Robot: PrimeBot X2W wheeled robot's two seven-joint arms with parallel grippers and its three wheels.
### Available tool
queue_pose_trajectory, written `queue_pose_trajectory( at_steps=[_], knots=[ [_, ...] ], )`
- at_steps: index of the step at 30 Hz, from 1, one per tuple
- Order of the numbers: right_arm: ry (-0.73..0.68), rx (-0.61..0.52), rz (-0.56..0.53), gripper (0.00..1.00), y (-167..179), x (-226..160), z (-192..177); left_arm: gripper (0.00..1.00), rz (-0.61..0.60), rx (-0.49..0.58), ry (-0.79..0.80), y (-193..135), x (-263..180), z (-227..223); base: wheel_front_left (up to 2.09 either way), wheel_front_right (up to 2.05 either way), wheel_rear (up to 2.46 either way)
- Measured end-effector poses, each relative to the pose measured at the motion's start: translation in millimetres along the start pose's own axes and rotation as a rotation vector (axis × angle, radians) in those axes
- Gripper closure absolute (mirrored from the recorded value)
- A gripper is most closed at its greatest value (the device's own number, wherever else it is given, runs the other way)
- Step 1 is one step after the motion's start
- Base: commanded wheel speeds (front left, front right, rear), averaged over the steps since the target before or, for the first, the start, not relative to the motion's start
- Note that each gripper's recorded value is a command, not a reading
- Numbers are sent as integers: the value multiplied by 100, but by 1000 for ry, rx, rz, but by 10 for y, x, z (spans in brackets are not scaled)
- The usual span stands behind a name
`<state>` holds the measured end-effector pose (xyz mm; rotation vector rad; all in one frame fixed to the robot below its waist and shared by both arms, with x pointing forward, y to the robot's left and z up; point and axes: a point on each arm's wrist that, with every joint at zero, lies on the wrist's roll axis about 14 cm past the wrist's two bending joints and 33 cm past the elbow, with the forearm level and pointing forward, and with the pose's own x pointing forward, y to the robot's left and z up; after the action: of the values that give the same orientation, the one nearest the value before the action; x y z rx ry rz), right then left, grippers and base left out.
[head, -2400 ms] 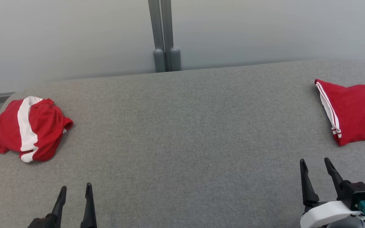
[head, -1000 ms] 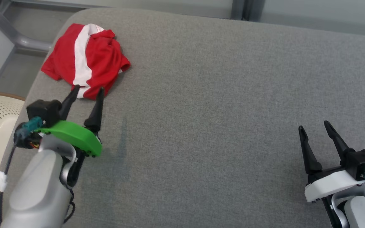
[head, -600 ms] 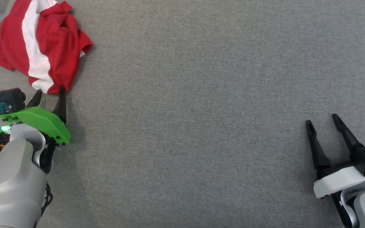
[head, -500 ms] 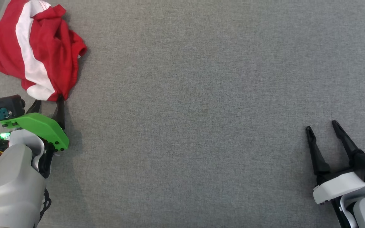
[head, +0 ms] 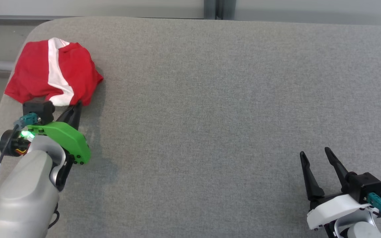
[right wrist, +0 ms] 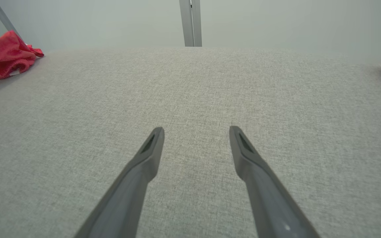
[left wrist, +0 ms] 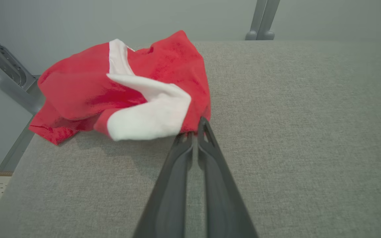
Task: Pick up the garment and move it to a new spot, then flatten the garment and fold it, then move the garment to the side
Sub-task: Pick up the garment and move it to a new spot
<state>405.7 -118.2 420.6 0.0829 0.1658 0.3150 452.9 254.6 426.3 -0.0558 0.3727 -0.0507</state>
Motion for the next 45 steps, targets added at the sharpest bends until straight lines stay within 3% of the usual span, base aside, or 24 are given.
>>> queue_pose_trajectory(
  at_steps=[10,19,23,28,31,34,40,45],
  knots=[
    [-87,34,-49,0,38,-180,286,100,-379,93,-173,-1262,-187,701,0,0,0],
    [-122,50,-177,0,-283,-448,369,100,-805,166,-271,-2770,-678,1084,0,0,0],
    [-128,55,-216,0,-379,-529,373,100,-987,149,-354,-3329,-1050,1358,0,0,0],
    [-137,62,-268,0,-519,-604,389,100,-1098,29,-451,-3648,-1382,1732,0,0,0],
    [-122,66,-284,0,-558,-624,337,100,-1073,-77,-453,-3662,-1350,1874,0,0,0],
    [-108,73,-292,0,-569,-629,286,100,-924,-119,-393,-3464,-988,1764,0,0,0],
    [-92,84,-291,0,-558,-596,230,100,-568,-124,-131,-2707,-174,794,0,0,0],
    [-87,84,-294,0,-583,-571,214,100,-363,-135,-2,-2050,66,120,0,0,0]
  ],
)
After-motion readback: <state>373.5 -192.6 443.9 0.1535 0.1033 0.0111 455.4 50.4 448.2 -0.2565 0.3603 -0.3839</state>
